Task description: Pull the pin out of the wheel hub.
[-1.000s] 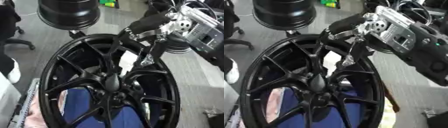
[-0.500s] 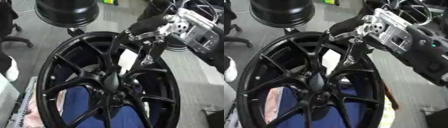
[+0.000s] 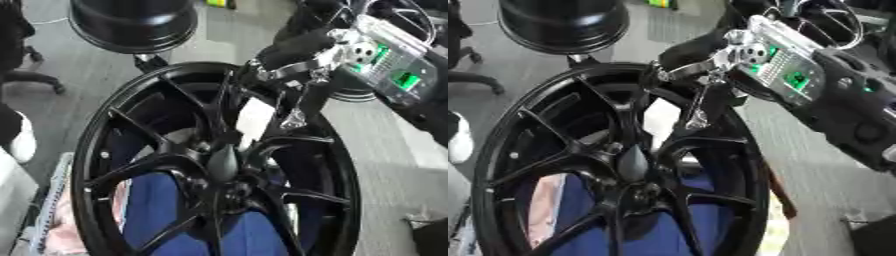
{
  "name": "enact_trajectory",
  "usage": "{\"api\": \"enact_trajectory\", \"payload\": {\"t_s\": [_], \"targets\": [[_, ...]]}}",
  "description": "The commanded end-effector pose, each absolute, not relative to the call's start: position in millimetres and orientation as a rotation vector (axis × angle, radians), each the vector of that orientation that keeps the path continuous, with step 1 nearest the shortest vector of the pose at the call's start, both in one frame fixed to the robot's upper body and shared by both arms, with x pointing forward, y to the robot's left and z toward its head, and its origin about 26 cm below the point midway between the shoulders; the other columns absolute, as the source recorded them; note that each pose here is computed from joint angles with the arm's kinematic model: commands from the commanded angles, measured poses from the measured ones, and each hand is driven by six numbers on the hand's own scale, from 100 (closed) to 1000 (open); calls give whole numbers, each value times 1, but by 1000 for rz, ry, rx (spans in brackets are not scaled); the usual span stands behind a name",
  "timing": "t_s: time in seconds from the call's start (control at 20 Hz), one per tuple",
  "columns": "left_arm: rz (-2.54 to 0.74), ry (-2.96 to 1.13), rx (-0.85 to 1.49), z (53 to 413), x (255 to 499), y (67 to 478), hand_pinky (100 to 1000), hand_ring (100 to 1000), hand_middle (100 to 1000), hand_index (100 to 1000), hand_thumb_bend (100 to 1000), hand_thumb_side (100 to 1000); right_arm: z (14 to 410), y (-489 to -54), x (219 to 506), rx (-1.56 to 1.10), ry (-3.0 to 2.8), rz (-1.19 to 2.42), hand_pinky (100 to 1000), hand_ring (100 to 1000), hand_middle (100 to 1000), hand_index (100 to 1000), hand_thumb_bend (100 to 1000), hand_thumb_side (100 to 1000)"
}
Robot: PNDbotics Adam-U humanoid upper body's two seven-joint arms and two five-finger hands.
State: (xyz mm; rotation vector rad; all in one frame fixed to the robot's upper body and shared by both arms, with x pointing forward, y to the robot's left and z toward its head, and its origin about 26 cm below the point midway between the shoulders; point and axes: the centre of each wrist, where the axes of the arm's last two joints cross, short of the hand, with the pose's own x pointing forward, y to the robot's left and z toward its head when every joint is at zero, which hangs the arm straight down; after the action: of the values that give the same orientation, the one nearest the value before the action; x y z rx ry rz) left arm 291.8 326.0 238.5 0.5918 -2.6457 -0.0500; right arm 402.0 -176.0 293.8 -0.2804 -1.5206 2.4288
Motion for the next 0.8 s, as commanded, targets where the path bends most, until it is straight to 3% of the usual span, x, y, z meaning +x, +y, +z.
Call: {"api": "enact_trajectory", "payload": {"t_s": [0.05, 0.35, 0.8], "targets": [[-63, -2678, 603, 250, 289, 327, 752, 821, 706, 828, 192, 607, 308, -177, 398, -263, -1430, 2635, 895, 857, 753, 833, 343, 100], [-58, -2678, 604, 250, 289, 327, 752, 821, 706, 828, 192, 609, 306, -175, 398, -265, -1417, 2640, 890, 831, 675, 773, 346, 100], [-43, -2678, 612, 249, 289, 328, 752, 820, 702, 827, 190, 613, 307, -178, 402, -219, -1449, 2561, 862, 738, 482, 572, 100, 100]]}}
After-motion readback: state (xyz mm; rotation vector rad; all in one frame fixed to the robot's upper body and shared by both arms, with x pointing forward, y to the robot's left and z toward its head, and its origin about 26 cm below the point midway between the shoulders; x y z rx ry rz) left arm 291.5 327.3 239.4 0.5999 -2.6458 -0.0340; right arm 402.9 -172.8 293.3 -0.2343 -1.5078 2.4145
